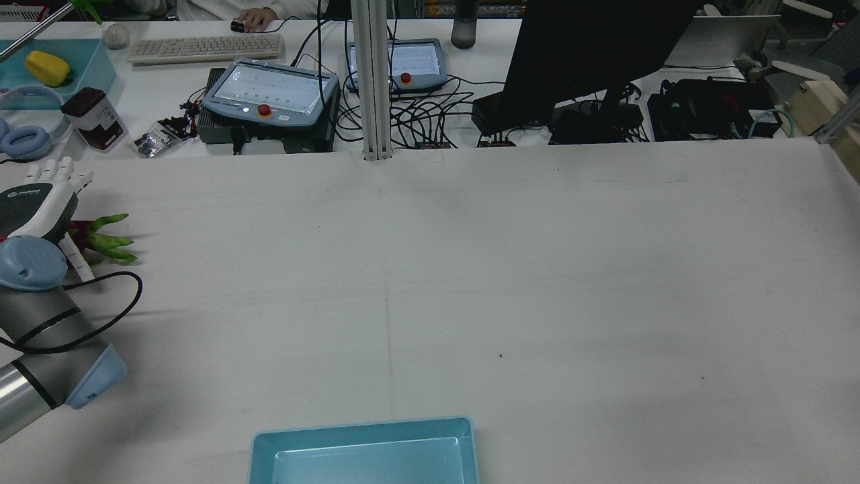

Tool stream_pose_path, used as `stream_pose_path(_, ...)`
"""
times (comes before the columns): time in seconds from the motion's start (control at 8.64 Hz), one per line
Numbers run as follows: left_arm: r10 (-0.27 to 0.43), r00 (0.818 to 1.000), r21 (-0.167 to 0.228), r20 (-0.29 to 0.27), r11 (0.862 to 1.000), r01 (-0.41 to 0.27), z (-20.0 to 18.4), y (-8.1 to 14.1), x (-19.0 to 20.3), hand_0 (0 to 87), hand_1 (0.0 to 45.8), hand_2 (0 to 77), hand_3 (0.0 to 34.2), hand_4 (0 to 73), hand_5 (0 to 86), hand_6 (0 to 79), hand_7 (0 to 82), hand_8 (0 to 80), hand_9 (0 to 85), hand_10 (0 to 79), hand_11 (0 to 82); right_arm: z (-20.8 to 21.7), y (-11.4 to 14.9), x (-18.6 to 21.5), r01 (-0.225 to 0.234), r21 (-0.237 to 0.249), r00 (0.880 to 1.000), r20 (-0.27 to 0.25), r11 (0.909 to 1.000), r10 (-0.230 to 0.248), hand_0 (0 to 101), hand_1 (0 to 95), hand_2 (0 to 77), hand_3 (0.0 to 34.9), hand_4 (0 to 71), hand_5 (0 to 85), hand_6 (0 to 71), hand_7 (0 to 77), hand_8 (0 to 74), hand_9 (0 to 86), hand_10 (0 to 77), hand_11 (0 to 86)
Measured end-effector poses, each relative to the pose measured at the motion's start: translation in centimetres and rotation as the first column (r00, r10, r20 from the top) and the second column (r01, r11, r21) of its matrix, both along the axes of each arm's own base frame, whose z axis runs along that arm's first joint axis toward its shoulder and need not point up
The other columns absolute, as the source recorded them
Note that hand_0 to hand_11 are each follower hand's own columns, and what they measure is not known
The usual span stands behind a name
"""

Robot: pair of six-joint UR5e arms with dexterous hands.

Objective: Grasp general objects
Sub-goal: 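Position the open left hand around the dragon fruit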

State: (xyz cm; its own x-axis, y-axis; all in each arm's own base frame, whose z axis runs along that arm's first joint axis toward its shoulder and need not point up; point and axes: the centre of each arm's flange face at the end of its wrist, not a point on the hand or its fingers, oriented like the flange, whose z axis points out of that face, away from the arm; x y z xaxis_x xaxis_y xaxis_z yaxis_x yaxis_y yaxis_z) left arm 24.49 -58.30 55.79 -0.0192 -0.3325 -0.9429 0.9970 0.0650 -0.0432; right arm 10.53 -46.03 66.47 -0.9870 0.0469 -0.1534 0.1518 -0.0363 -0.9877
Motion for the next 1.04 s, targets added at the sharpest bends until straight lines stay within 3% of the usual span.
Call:
stream_pose_path(0.12,-0.001,1.000,-0.009,0.000,1.000,0.001,0.1,0.1,0.0,50.0,0.0,0.0,0.0,0.0,61.6,0.0,0.5,1.1,0.5,0.5,0.0,0.0,0.0,0.0,0.000,0.000,1.000,0.000,1.0000,0.000,0,94.9,77.4,0.0,0.0,0.0,0.0,0.0,0.0,0.5,0.0,0.5)
stream_pose_path(0.35,-0.001,1.000,-0.013,0.010,1.000,0.001,0.6,0.6,0.3,50.0,0.0,0.5,0.0,0.0,79.1,0.0,0.5,1.1,0.5,0.5,0.0,0.0,0.0,0.0,0.000,0.000,1.000,0.000,1.0000,0.000,0,94.9,77.4,0.0,0.0,0.0,0.0,0.0,0.0,0.5,0.0,0.5)
stream_pose_path(0.46,-0.015,1.000,-0.007,0.021,1.000,0.015,1.2,1.0,0.5,49.9,0.0,0.0,0.0,0.0,75.3,0.0,0.5,1.1,0.5,0.5,0.0,0.0,0.0,0.0,0.000,0.000,1.000,0.000,1.0000,0.000,0,94.9,77.4,0.0,0.0,0.0,0.0,0.0,0.0,0.5,0.0,0.5)
stream_pose_path(0.58,-0.049,0.998,0.008,0.029,0.999,0.049,1.9,1.4,0.1,50.0,0.0,0.0,0.5,1.6,64.4,0.0,0.5,1.1,0.5,0.5,0.0,0.0,0.0,0.0,0.000,0.000,1.000,0.000,1.0000,0.000,0,94.9,77.4,0.0,0.0,0.0,0.0,0.0,0.0,0.5,0.0,0.5)
stream_pose_path(0.69,-0.078,0.996,0.022,0.033,0.997,0.077,2.5,1.7,-0.2,50.0,0.0,0.0,0.5,1.6,64.4,0.0,0.5,1.1,0.5,0.5,0.0,0.0,0.0,0.0,0.000,0.000,1.000,0.000,1.0000,0.000,0,94.9,77.4,0.0,0.0,0.0,0.0,0.0,0.0,0.5,0.0,0.5)
stream_pose_path(0.81,-0.092,0.995,0.030,0.032,0.995,0.091,2.6,1.8,-0.4,50.1,0.0,0.0,5.4,2.7,51.3,0.0,0.5,1.1,0.5,0.5,0.0,0.0,0.0,0.0,0.000,0.000,1.000,0.000,1.0000,0.000,0,94.9,77.4,0.0,0.0,0.0,0.0,0.0,0.0,0.5,0.0,0.5)
stream_pose_path(0.93,-0.098,0.995,0.036,0.032,0.995,0.097,2.7,1.8,-0.4,50.2,0.0,0.0,14.0,3.3,37.6,0.0,0.5,1.1,0.5,0.5,0.0,0.0,0.0,0.0,0.000,0.000,1.000,0.000,1.0000,0.000,0,94.9,77.4,0.0,0.0,0.0,0.0,0.0,0.0,0.5,0.0,0.5)
stream_pose_path(1.04,-0.096,0.995,0.040,0.031,0.995,0.095,3.0,1.9,-0.2,50.2,0.0,0.0,14.0,2.2,20.7,0.0,0.5,1.1,0.5,0.5,0.0,0.0,0.0,0.0,0.001,0.000,1.000,0.000,1.0000,-0.001,0,94.9,77.4,0.0,0.0,0.0,0.0,0.0,0.0,0.5,0.0,0.5)
